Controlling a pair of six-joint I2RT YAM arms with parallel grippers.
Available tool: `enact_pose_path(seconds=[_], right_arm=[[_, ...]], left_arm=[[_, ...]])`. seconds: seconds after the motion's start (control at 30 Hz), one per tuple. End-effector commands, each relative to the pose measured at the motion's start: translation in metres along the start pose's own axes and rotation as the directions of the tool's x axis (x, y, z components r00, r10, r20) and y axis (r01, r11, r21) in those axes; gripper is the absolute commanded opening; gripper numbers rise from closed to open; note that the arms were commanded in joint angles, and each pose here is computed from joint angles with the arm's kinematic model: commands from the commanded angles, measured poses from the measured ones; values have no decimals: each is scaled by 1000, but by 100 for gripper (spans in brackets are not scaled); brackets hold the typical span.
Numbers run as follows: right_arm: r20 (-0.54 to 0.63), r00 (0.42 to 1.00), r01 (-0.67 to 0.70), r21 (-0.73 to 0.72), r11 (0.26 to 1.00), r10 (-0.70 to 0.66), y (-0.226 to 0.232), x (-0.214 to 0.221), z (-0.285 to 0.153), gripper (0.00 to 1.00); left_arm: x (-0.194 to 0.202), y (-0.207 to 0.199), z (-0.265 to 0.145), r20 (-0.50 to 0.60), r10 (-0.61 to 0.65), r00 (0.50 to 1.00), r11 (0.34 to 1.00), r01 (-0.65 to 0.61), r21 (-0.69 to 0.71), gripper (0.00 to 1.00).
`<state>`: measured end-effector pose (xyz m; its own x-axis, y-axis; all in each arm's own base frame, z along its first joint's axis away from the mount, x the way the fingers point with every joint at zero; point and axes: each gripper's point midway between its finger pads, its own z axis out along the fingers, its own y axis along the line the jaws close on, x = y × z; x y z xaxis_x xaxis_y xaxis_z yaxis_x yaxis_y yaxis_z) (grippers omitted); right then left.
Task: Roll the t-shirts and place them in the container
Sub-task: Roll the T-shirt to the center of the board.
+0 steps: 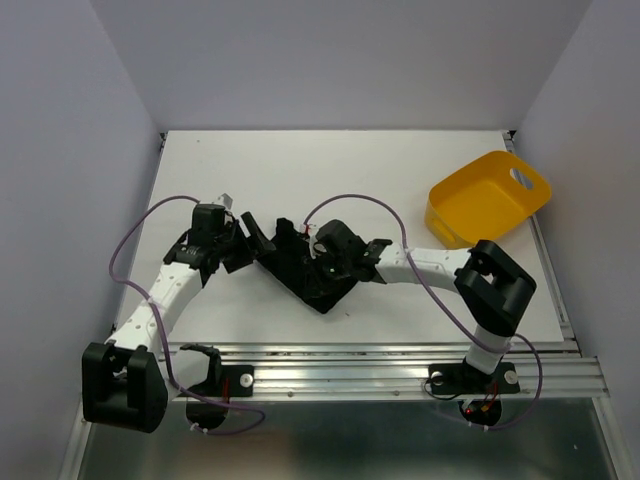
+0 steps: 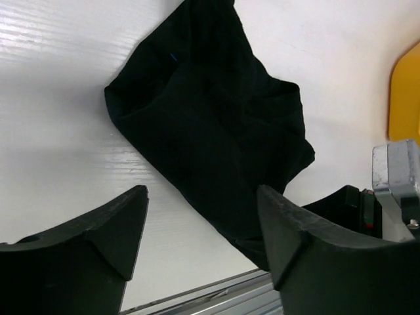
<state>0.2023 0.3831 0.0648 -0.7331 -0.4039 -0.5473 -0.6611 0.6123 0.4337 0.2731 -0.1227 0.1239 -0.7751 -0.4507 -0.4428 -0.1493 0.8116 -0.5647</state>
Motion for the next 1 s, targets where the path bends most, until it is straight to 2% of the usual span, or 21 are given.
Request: enact_pose_path(seconds=[0.0, 0.03, 0.07, 0.37, 0.5, 0.7, 0.77, 0.9, 0.93, 0.97], right_arm=[[-17, 998, -63, -218, 974, 61, 37, -15, -3, 1], [-22, 998, -66, -221, 973, 63, 37, -14, -1, 1], [-21, 998, -69, -222, 973, 66, 37, -14, 0, 1], [-18, 997, -75, -212, 974, 73, 35, -15, 1, 1], [-17, 997, -77, -201, 977, 75, 33, -14, 1, 1], [2, 997, -77, -184, 980, 79, 30, -16, 0, 1], [5, 997, -78, -180, 981, 80, 30, -17, 0, 1], [20, 996, -83, -151, 985, 87, 25, -17, 0, 1], [22, 996, -85, -145, 986, 89, 23, -17, 0, 1], [25, 996, -86, -142, 986, 90, 23, -17, -1, 1]], left_arm=[[5, 2, 1, 4, 4, 1000, 1000, -4, 20, 85], [7, 3, 2, 5, -1, 1000, 1000, 1, 20, 96], [10, 5, 5, 4, -9, 1000, 1000, 9, 23, 99], [19, 14, 23, 30, -181, 983, 983, 180, 28, 99], [28, 17, 35, -4, -245, 970, 969, 245, 36, 99], [36, 24, 43, -14, -297, 955, 955, 297, 8, 92], [38, 28, 45, -13, -302, 953, 953, 302, -8, 86], [31, 29, 49, 12, -301, 953, 953, 301, -13, 54], [31, 28, 50, 7, -298, 955, 954, 298, -15, 37], [29, 26, 50, 8, -294, 956, 956, 294, -10, 28]])
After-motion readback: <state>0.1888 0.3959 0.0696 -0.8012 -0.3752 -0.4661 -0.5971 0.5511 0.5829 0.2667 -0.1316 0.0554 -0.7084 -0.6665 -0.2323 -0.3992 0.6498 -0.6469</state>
